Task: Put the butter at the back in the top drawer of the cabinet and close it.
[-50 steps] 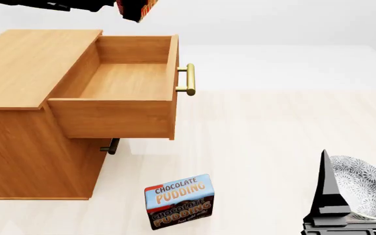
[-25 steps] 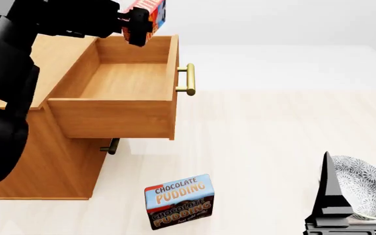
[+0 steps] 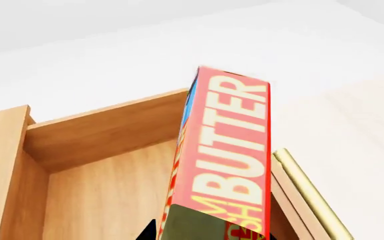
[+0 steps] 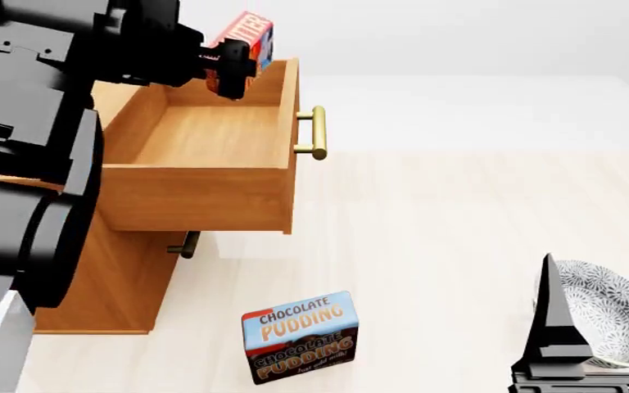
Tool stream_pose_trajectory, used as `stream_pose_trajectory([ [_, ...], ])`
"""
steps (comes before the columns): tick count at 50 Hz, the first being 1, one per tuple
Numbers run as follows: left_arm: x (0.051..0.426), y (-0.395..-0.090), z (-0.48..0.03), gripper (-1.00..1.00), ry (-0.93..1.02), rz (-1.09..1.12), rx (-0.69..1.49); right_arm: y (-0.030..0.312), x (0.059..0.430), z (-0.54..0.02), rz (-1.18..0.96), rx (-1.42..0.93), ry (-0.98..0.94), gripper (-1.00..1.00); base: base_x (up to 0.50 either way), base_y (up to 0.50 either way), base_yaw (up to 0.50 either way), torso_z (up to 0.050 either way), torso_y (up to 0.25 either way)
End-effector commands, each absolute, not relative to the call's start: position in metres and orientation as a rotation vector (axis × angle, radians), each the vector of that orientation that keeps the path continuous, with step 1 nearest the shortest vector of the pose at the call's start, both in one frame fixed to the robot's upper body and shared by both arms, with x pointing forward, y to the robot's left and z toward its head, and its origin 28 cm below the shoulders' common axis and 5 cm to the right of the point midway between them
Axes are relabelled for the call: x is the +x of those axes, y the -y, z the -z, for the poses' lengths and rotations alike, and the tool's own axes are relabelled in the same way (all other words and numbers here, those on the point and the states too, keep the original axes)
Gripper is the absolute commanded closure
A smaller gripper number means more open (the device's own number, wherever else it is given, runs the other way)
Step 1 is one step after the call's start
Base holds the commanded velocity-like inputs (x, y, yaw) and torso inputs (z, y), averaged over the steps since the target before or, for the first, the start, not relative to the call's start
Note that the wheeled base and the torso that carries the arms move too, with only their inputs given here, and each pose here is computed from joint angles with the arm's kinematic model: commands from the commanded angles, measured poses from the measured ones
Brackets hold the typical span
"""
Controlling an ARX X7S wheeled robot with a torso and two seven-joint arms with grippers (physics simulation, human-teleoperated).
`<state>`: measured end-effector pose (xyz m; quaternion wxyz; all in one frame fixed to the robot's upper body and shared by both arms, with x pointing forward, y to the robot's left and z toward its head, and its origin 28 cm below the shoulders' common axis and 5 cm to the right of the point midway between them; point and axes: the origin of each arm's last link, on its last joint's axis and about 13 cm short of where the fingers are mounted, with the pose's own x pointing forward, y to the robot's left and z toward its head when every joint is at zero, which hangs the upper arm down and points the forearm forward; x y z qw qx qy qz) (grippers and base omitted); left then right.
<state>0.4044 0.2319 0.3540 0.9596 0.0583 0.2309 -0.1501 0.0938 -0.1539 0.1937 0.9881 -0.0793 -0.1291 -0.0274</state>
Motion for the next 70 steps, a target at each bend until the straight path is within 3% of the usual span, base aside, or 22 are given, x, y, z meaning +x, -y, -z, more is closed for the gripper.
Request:
stream_pose_trajectory([
  [1,0.404,-0.230,-0.355,1.00,-0.466,0.291,0.088,0.154,0.094,-0.193,0.057,-0.159,0.258,-1.00,0.00,0.00,0.00,0.000,0.000],
  [70,0.403,-0.223,-0.316,1.00,-0.645,0.240,0.045,0.163,0.098,-0.183,0.092,-0.135,0.247,-1.00,0.00,0.00,0.00,0.001,0.001],
])
